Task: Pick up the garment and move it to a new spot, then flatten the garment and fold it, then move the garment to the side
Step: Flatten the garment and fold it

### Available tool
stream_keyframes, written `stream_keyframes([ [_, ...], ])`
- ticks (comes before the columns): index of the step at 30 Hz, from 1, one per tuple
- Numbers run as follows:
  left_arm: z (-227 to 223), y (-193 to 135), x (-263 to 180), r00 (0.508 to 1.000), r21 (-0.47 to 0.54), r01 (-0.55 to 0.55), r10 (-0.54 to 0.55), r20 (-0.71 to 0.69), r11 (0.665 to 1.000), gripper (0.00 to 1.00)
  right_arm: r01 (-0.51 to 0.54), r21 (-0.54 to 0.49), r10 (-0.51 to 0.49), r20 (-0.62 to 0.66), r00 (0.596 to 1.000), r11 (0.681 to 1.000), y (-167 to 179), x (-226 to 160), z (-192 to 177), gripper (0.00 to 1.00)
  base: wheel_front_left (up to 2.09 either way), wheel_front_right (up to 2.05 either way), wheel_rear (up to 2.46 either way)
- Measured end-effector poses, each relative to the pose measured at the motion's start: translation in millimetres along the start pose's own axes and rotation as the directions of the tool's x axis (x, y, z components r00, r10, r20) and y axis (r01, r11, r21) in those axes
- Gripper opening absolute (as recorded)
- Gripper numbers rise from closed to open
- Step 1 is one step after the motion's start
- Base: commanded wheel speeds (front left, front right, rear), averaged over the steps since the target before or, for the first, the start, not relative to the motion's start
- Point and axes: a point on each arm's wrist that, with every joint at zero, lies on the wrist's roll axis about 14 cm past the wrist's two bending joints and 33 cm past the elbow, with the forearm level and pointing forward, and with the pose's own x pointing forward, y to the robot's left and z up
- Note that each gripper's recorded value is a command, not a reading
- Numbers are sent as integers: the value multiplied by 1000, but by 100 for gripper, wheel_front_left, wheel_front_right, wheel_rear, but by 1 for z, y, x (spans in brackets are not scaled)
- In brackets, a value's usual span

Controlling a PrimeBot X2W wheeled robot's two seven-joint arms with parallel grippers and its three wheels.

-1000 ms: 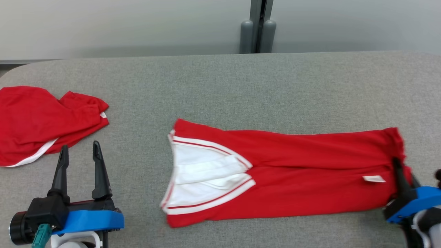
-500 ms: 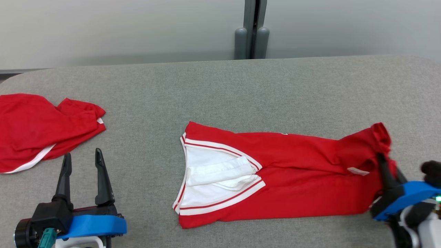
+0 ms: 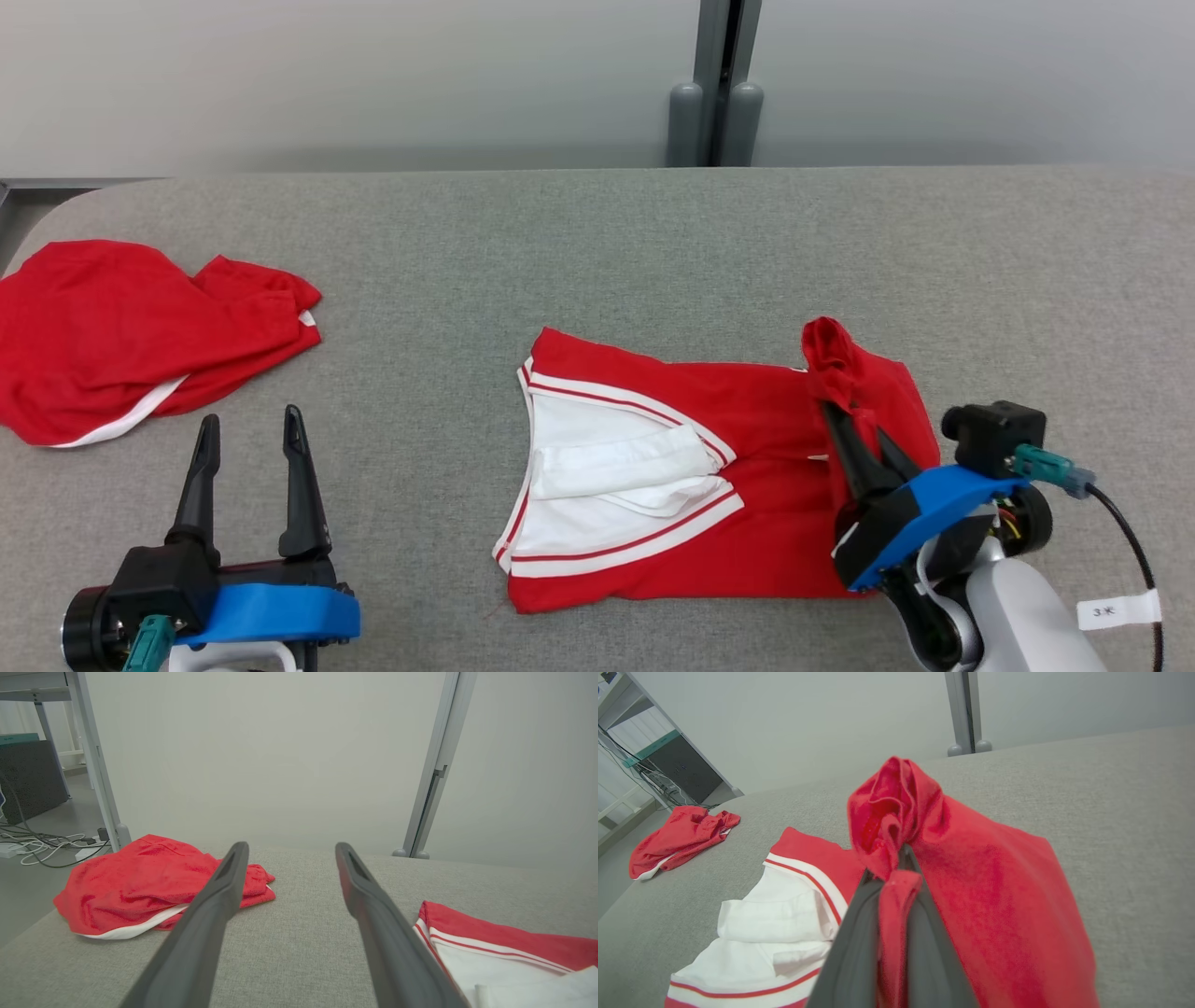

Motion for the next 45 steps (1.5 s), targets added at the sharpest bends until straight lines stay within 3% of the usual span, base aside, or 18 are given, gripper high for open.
stream_keyframes([
  [6, 1, 6, 0, 1000, -1, -21, 21, 2, 1000, 100, -144, -20, 143, -30, 989, 989, 50, 21, -7, 0, 0, 0, 0],
  [16, -2, 18, -1, 999, 7, -52, 52, -9, 999, 100, -343, 20, 343, -50, 938, 939, 118, 44, -15, 0, 0, 0, 0],
  [26, -5, 23, 0, 998, 11, -66, 66, -18, 998, 100, -386, 66, 390, -60, 919, 920, 136, 58, -28, 0, 0, 0, 0],
  [28, -5, 22, 3, 998, 11, -64, 64, -17, 998, 100, -386, 70, 391, -73, 918, 920, 136, 58, -35, 100, 0, 0, 0],
  [35, -6, 15, 8, 999, 0, -48, 48, -17, 999, 100, -373, 48, 375, -56, 925, 927, 129, 58, -32, 100, 0, 0, 0],
  [45, -2, -8, 15, 1000, -19, 23, -23, 1, 1000, 100, -207, -90, 220, 161, 962, 974, 68, 51, 33, 100, 0, 0, 0],
])
